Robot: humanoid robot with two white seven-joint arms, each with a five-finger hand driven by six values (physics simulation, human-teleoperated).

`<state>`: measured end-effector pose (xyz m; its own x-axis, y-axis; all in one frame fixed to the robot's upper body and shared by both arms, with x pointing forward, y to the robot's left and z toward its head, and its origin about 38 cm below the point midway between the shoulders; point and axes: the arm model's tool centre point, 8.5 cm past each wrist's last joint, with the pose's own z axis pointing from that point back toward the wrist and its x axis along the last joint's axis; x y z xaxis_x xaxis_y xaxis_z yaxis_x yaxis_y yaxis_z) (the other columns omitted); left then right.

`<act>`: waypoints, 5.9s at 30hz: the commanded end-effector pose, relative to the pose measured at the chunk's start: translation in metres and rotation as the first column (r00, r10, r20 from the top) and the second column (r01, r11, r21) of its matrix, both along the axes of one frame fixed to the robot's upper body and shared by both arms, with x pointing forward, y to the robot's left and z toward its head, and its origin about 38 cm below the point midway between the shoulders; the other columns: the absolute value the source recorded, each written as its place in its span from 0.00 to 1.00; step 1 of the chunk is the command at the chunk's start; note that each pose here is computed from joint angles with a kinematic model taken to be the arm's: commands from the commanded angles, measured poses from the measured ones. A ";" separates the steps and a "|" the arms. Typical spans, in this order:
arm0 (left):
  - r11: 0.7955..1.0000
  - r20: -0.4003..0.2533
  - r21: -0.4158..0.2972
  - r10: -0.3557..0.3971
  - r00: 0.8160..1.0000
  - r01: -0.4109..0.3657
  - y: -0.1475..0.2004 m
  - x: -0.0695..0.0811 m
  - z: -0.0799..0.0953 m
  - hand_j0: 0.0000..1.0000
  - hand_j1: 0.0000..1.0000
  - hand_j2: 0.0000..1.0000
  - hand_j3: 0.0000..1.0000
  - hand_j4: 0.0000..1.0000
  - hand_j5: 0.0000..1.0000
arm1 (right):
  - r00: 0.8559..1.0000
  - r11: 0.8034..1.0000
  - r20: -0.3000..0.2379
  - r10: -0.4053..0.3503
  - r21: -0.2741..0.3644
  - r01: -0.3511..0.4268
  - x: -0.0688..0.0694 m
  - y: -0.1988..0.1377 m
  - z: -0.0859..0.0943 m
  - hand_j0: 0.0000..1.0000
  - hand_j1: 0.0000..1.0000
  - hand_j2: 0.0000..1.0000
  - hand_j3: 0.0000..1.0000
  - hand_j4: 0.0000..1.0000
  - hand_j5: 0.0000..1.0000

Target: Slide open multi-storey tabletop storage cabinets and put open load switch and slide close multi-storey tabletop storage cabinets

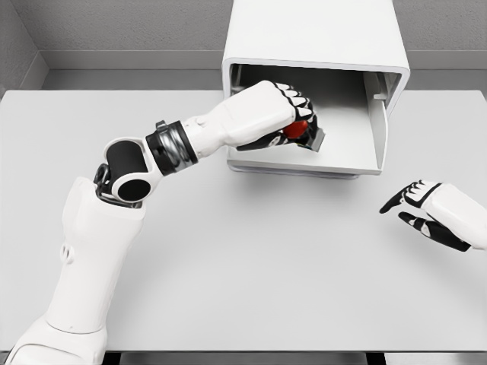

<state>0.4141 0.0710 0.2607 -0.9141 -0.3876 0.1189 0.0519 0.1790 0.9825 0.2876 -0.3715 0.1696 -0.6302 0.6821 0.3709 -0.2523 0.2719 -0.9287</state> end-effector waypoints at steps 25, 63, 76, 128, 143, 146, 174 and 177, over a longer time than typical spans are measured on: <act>1.000 -0.005 0.008 0.009 1.000 -0.009 0.000 0.001 -0.003 0.66 0.66 0.66 0.66 0.66 0.66 | 1.000 0.999 -0.020 0.008 0.038 -0.007 -0.005 0.013 -0.014 0.56 0.56 0.56 0.56 0.56 0.56; 0.999 0.070 -0.029 0.041 0.997 -0.039 0.023 -0.014 0.017 0.78 0.78 0.78 0.78 0.78 0.78 | 1.000 0.999 0.018 0.006 0.046 -0.007 0.004 0.013 -0.003 0.65 0.65 0.65 0.65 0.65 0.65; 0.991 0.036 -0.107 0.083 0.996 -0.079 0.104 -0.027 0.020 0.89 0.89 0.89 0.89 0.89 0.89 | 1.000 0.999 0.023 0.006 0.046 -0.007 0.005 0.013 -0.002 0.65 0.65 0.65 0.65 0.65 0.65; 0.829 -0.374 -0.184 0.439 0.817 -0.529 0.304 -0.056 -0.090 1.00 1.00 1.00 1.00 1.00 1.00 | 0.998 0.992 0.055 0.019 0.121 -0.026 0.021 0.029 0.003 0.68 0.68 0.68 0.68 0.68 0.68; 0.828 -0.373 -0.183 0.441 0.816 -0.530 0.304 -0.058 -0.090 1.00 1.00 1.00 1.00 1.00 1.00 | 0.997 0.992 0.076 0.003 0.122 -0.012 0.023 0.024 0.010 0.66 0.66 0.66 0.66 0.66 0.66; 0.828 -0.374 -0.184 0.440 0.816 -0.530 0.304 -0.058 -0.091 1.00 1.00 1.00 1.00 1.00 1.00 | 0.997 0.992 0.079 -0.001 0.126 -0.009 0.023 0.022 0.011 0.69 0.69 0.69 0.69 0.69 0.69; 0.765 -0.549 -0.114 0.483 0.681 -0.634 0.335 -0.076 -0.158 1.00 1.00 1.00 1.00 1.00 1.00 | 0.989 0.991 0.125 -0.081 0.119 0.066 0.022 -0.005 0.027 0.95 0.95 0.95 0.95 0.95 0.95; 0.761 -0.559 -0.107 0.486 0.671 -0.640 0.338 -0.077 -0.162 1.00 1.00 1.00 1.00 1.00 1.00 | 0.990 0.993 0.114 -0.086 0.095 0.075 0.023 -0.012 0.026 0.78 0.78 0.78 0.78 0.78 0.78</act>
